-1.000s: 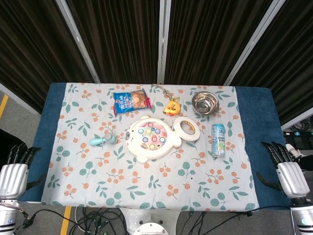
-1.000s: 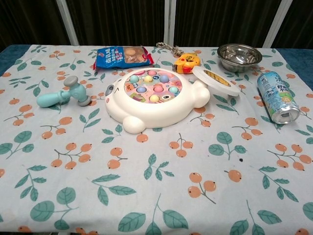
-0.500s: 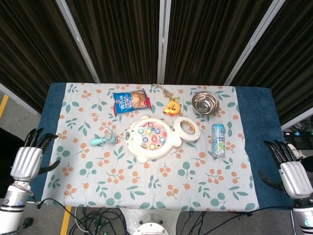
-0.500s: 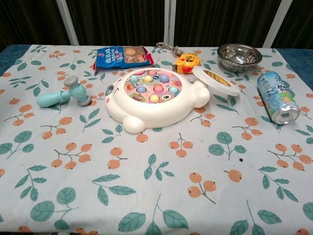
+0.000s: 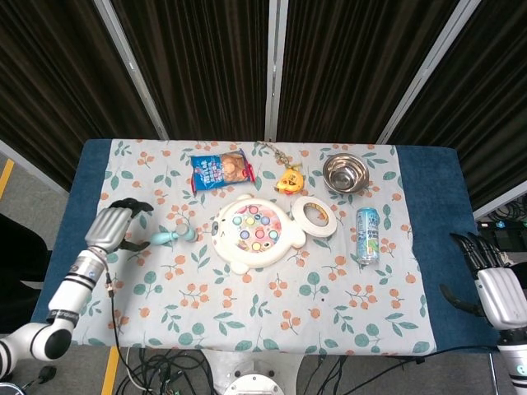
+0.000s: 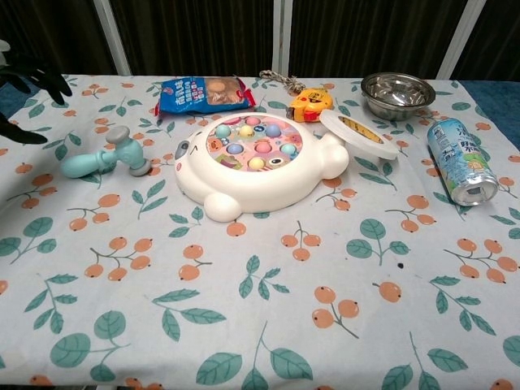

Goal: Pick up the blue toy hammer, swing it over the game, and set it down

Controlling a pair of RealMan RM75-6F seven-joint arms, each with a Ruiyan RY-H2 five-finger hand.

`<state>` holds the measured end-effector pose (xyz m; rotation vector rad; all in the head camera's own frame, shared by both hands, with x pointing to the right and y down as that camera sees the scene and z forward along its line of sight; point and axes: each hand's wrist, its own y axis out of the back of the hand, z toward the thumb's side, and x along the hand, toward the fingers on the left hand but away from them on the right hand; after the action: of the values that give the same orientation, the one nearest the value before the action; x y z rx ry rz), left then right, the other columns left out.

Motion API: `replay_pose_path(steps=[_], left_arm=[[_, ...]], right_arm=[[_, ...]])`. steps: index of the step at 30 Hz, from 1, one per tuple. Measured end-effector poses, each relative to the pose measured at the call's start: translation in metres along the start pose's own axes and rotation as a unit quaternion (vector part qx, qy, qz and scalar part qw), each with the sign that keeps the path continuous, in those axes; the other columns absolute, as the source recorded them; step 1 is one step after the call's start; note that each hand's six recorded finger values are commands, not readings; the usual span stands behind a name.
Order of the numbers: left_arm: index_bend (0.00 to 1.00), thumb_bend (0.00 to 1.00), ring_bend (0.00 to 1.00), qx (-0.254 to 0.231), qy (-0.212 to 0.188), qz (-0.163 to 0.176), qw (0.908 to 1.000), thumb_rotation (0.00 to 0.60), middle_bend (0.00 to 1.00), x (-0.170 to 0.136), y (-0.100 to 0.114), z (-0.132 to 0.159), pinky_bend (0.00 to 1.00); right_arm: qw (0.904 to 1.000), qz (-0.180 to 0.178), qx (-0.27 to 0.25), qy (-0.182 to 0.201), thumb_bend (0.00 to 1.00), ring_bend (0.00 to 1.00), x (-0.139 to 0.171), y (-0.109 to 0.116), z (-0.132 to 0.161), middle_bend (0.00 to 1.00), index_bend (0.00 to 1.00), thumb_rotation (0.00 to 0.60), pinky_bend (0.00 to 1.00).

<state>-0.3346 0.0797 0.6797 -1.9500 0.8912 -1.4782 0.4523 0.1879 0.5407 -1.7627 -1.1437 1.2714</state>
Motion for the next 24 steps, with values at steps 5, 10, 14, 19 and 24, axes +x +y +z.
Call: replay_pose_path(steps=[5, 10, 14, 19, 24], left_arm=[[0.31, 0.18, 0.19, 0.015, 0.017, -0.018, 0.9996, 0.6, 0.32, 0.02, -0.02, 0.007, 0.23], [0.31, 0.18, 0.19, 0.022, 0.022, -0.027, 0.9992, 0.6, 0.33, 0.027, -0.033, 0.018, 0.23], [0.31, 0.18, 0.21, 0.025, 0.018, -0.03, 0.9991, 0.6, 0.35, 0.026, -0.041, 0.025, 0.25], [0.31, 0.19, 0.22, 0.02, 0.015, -0.031, 0.9992, 0.6, 0.36, 0.027, -0.049, 0.032, 0.3], [0.33, 0.2, 0.25, 0.035, 0.015, -0.025, 0.999, 0.6, 0.39, 0.029, -0.053, 0.033, 0.36]], right_arm=[[1.0, 0.006, -0.002, 0.0, 0.2, 0.0, -0.005, -0.003, -0.002, 0.12, 0.0, 0.6, 0.0], [1.0, 0.009, -0.003, -0.002, 0.2, 0.0, -0.007, -0.004, -0.005, 0.12, 0.0, 0.6, 0.0], [0.9999, 0.01, -0.003, -0.005, 0.2, 0.0, -0.006, -0.004, -0.006, 0.12, 0.0, 0.6, 0.0], [0.9999, 0.009, -0.002, -0.008, 0.2, 0.0, -0.004, -0.004, -0.007, 0.12, 0.0, 0.6, 0.0], [0.9999, 0.009, -0.002, -0.009, 0.2, 0.0, -0.003, -0.004, -0.007, 0.12, 0.0, 0.6, 0.0]])
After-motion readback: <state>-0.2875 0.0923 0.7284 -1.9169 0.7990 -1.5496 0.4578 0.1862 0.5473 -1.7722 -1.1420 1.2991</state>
